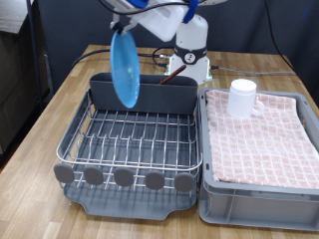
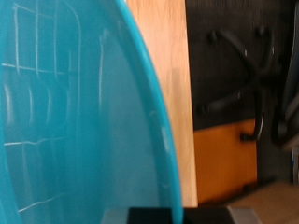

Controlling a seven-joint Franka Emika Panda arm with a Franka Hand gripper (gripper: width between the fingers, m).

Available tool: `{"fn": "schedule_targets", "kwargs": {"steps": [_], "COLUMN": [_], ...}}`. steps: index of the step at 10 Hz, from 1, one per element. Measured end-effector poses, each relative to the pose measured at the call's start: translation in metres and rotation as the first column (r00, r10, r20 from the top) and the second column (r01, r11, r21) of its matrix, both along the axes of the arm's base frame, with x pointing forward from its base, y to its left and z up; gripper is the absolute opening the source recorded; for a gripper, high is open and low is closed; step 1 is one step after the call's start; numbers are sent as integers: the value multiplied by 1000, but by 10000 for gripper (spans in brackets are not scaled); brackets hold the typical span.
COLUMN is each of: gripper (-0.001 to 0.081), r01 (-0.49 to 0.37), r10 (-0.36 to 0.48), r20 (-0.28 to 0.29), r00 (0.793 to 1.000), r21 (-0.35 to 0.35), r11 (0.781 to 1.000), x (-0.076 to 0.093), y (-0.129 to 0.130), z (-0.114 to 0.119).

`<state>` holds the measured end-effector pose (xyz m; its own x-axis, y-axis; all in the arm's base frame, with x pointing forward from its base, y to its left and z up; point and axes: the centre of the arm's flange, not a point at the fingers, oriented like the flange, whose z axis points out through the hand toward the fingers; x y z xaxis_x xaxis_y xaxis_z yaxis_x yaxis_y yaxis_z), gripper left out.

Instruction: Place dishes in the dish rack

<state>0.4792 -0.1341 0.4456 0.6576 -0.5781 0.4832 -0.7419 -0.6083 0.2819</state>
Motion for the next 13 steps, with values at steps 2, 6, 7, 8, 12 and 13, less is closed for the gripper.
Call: {"fn": "schedule_targets", "kwargs": {"steps": [2,6,7,8,12,13], "gripper": [19,19,19,19,19,19], "r01": [-45,-56,-63,-69,-85,-90], "r10": [45,55,63,68,76,79], "r20": [-4,-4,-5,-9,-63,-75], "r00": [999,998,998,998,995,994], "r21": [5,-41,-57,-70,-153,-162], "r11": [999,998,996,995,984,983], "x": [-1,7,13,18,33,34], "y": [-6,-10,-13,-15,-21,-23], "z": [-4,2,3,3,-11,-18]}}
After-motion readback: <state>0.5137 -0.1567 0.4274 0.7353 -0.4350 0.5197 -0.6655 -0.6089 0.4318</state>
